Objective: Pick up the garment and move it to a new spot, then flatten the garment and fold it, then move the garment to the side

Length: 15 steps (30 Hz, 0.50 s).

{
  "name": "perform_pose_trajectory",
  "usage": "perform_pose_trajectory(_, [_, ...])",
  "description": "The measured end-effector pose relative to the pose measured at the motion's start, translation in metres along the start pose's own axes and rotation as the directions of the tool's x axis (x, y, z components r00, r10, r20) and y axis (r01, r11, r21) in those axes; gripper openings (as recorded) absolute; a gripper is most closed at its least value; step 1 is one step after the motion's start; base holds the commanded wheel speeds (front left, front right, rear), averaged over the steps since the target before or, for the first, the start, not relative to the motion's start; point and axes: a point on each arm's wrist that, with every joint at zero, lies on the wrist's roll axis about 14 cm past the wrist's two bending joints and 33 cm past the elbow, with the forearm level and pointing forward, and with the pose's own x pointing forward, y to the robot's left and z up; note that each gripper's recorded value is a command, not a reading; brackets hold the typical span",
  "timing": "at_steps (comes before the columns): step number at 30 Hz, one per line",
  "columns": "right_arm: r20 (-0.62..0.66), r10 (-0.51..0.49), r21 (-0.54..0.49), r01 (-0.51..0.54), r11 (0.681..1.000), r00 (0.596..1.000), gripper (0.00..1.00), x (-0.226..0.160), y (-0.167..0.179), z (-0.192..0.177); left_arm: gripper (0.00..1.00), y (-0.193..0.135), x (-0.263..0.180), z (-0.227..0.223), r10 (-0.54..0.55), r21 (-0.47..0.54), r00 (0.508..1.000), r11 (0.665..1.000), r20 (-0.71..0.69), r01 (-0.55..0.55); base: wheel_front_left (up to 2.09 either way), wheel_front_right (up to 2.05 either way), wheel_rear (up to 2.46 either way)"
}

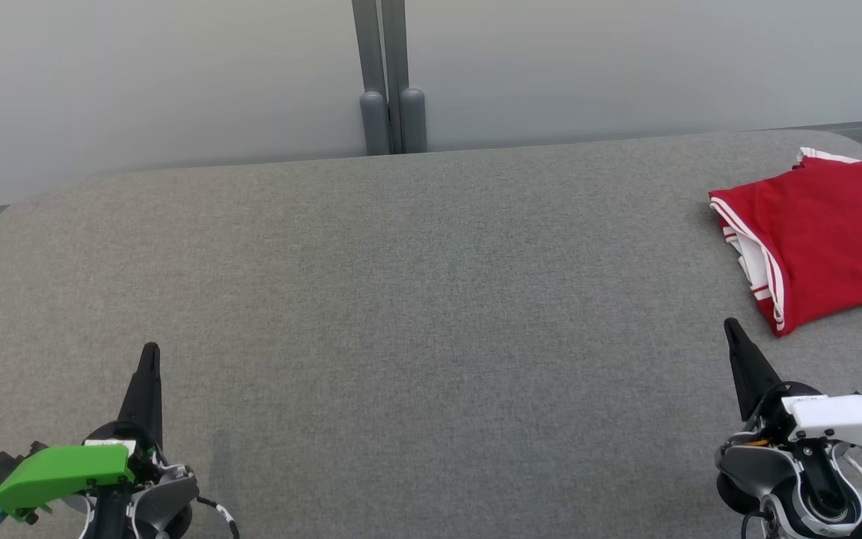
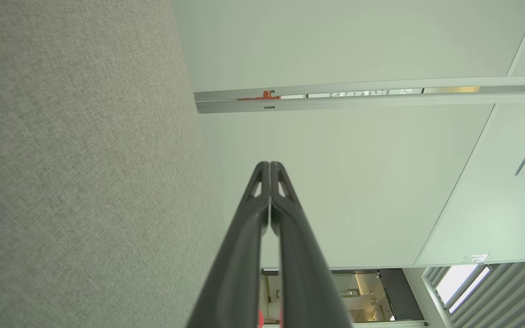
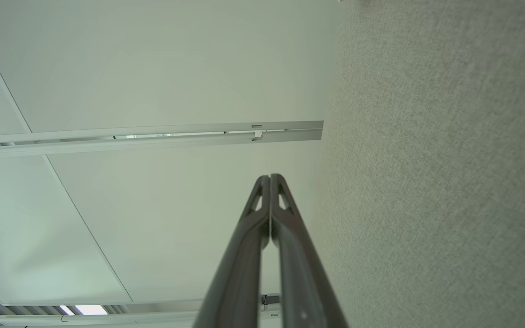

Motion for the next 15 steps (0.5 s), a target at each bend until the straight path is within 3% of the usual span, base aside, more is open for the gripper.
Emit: perform_pose_trajectory(15, [0.0,0.0,0.0,0.0,1.0,1.0,0.0,0.0,-0.0001,0.0,0.0,-0.0001,0.0,0.0,0.0,0.0,1.0,1.0,0.0,0.0,0.0,0.0,0.0])
